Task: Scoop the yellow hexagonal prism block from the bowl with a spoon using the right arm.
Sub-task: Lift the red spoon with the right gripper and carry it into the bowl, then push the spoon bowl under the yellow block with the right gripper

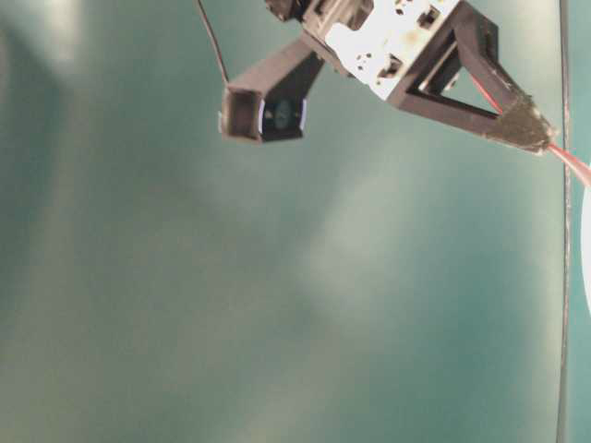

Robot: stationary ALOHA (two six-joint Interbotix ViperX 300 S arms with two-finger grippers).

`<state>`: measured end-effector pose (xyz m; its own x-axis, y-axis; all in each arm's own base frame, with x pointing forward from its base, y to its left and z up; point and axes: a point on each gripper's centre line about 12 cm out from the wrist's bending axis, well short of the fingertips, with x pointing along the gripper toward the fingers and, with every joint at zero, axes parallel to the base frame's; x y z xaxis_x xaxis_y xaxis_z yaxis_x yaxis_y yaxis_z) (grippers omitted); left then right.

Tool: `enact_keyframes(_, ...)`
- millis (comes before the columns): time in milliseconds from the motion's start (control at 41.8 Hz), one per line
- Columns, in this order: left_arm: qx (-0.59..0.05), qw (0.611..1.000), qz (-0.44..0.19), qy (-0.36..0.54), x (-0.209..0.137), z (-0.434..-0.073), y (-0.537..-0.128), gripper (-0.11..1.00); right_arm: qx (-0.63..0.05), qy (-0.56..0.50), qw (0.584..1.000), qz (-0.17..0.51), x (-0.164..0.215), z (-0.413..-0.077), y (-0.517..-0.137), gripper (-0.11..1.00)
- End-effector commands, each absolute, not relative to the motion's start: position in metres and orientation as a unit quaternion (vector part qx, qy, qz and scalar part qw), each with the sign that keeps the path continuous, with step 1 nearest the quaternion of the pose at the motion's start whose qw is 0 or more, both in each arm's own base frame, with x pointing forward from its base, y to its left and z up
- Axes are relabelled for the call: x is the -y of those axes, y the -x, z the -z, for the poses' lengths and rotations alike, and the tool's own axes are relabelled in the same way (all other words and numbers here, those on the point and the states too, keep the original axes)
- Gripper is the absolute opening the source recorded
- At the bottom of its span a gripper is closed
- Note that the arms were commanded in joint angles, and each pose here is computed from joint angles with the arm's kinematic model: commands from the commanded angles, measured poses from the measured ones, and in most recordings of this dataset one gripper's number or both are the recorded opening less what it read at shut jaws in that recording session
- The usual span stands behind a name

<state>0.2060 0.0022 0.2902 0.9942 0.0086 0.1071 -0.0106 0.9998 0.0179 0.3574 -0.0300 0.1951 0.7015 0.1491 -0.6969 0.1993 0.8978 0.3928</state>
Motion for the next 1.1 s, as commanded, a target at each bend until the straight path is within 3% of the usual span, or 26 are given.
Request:
enact_keyframes(0,0.065,0.998,-0.006,-0.01,-0.003,-0.298,-0.209,0.0,-0.376,-0.228,0.898,0.015,0.033,-0.207,-0.362,0.24)
enact_keyframes(574,0.064,0.998,-0.006,-0.009,-0.003,-0.298,-0.209,0.0,-0.502,-0.218,0.836,0.041,0.035,-0.192,-0.374,0.24)
enact_keyframes(1076,0.064,0.998,-0.006,-0.011,-0.003,-0.298,-0.208,0.0,-0.503,-0.201,0.839,0.046,0.039,-0.187,-0.391,0.24)
